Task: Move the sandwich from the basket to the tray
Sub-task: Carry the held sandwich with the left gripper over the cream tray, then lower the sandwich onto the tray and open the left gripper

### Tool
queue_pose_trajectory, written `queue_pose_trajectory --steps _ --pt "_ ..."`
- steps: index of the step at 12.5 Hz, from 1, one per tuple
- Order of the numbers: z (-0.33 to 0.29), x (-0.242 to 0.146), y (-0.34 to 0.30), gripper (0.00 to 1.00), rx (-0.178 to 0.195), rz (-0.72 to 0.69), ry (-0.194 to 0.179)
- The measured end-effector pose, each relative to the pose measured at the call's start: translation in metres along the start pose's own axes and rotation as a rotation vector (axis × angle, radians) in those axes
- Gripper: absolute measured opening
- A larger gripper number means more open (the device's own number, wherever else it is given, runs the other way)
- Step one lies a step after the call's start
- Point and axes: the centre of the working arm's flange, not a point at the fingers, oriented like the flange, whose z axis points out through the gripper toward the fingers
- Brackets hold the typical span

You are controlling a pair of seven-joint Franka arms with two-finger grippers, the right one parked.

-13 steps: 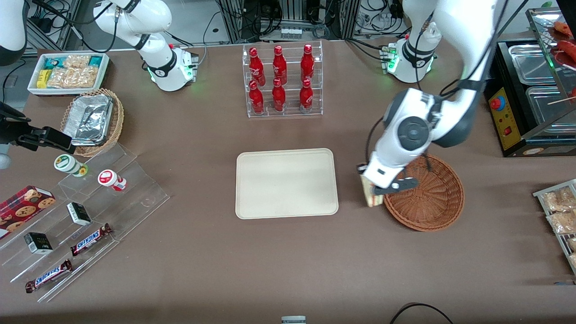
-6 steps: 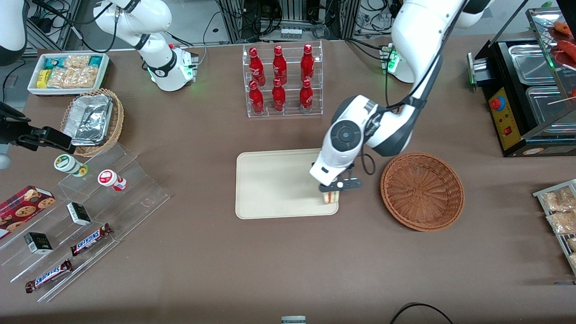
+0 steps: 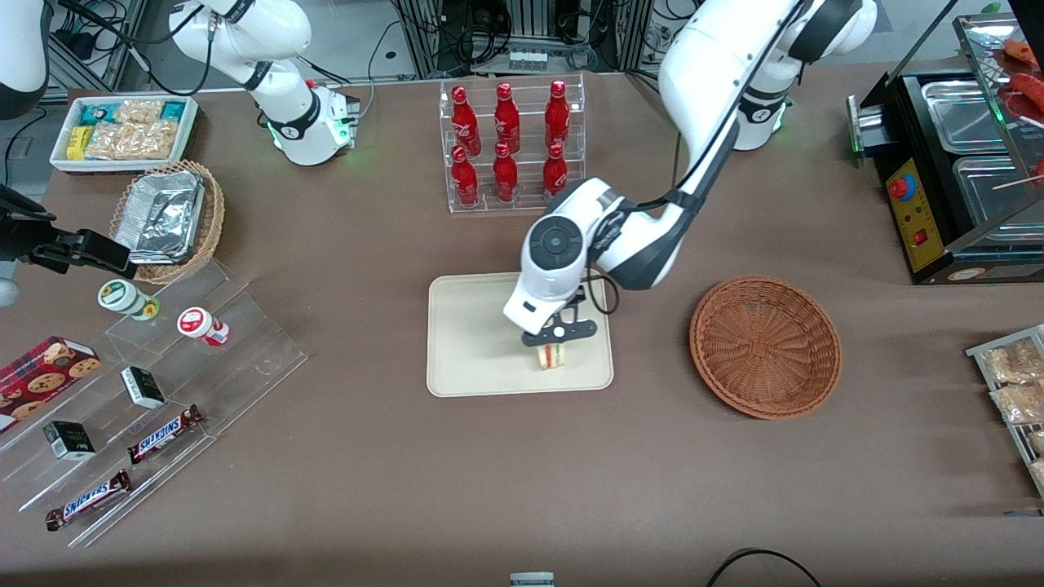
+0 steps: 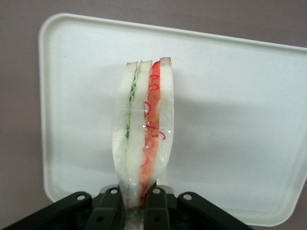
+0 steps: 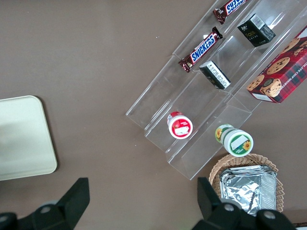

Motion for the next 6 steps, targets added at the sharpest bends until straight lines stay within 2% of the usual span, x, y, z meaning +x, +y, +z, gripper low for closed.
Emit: queue_pose_trajectory --steps 6 --pt "0.025 -0.025 0.038 0.15 0.0 -0.025 -0.005"
